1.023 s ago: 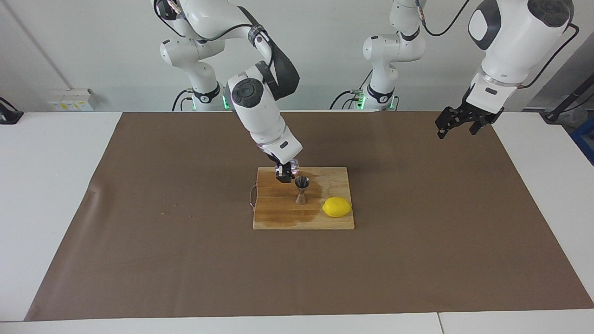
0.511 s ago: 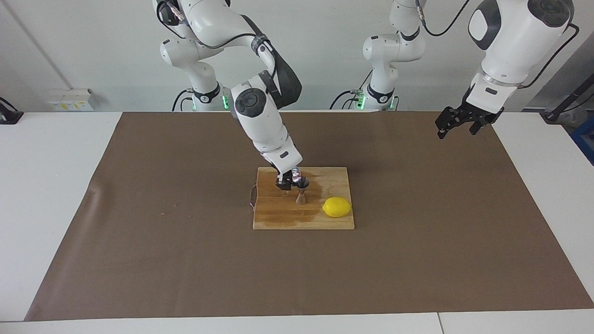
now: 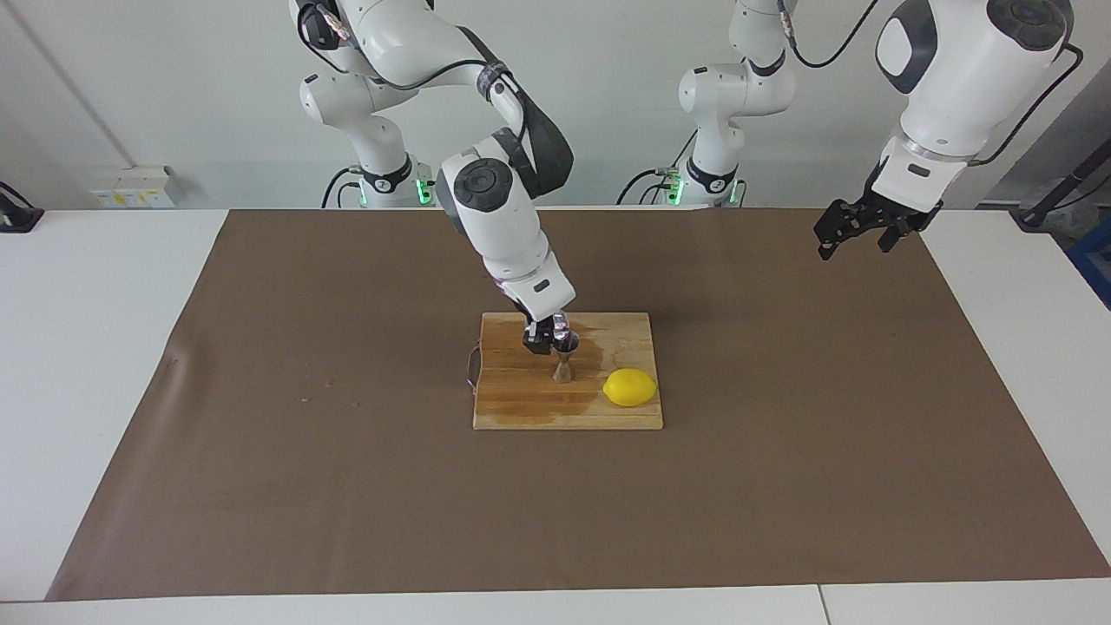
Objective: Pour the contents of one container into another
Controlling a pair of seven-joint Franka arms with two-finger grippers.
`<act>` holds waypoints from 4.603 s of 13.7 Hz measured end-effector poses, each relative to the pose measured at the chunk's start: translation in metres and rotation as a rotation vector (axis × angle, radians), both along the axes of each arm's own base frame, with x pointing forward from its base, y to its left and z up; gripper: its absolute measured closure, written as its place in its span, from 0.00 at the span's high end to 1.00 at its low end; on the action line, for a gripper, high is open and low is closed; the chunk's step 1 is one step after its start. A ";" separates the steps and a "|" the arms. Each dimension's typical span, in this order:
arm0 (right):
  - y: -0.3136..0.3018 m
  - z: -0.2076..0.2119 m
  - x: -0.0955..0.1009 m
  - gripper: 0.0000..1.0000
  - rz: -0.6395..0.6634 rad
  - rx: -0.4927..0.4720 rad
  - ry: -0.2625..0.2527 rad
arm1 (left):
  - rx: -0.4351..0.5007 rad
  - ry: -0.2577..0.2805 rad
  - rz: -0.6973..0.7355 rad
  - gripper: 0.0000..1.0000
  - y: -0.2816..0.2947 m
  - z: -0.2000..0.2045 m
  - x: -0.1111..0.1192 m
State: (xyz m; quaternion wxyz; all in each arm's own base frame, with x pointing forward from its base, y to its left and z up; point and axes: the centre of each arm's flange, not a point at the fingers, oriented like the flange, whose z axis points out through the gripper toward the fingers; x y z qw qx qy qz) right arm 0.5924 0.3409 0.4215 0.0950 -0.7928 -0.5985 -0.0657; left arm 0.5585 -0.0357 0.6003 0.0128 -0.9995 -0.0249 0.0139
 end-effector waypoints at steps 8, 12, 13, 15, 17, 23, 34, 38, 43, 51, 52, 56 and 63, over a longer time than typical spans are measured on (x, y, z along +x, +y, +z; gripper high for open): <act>0.007 0.002 0.012 0.46 -0.051 -0.027 -0.015 | 0.000 0.000 0.000 1.00 0.000 0.000 0.000; 0.010 0.004 0.011 0.46 -0.045 -0.037 -0.014 | 0.000 0.000 0.000 1.00 0.000 0.000 0.000; 0.010 0.004 0.011 0.46 -0.044 -0.039 -0.014 | 0.000 0.000 0.000 1.00 0.000 0.000 0.000; 0.010 0.004 0.011 0.46 -0.043 -0.040 -0.014 | 0.000 0.000 0.000 1.00 0.000 0.000 0.000; 0.010 0.004 0.011 0.46 -0.042 -0.042 -0.014 | 0.000 0.000 0.000 1.00 0.000 0.000 0.000; 0.014 0.006 0.007 0.46 -0.020 -0.067 -0.008 | 0.000 0.000 0.000 1.00 0.000 0.000 0.000; 0.017 0.008 0.006 0.46 -0.007 -0.084 -0.019 | 0.000 0.000 0.000 1.00 0.000 0.000 0.000; 0.016 0.008 0.007 0.46 -0.002 -0.095 -0.026 | 0.000 0.000 0.000 1.00 0.000 0.000 0.000; 0.016 0.008 0.007 0.46 -0.002 -0.095 -0.026 | 0.000 0.000 0.000 1.00 0.000 0.000 0.000; 0.017 0.007 0.006 0.46 0.000 -0.096 -0.025 | 0.000 0.000 0.000 1.00 0.000 0.000 0.000; 0.017 0.007 0.006 0.46 0.000 -0.096 -0.025 | 0.000 0.000 0.000 1.00 0.000 0.000 0.000; 0.021 0.013 0.006 0.46 0.001 -0.082 -0.030 | 0.000 0.000 0.000 1.00 0.000 0.000 0.000; -0.016 0.058 0.019 0.46 -0.022 0.111 -0.027 | 0.000 0.000 0.000 1.00 0.000 0.000 0.000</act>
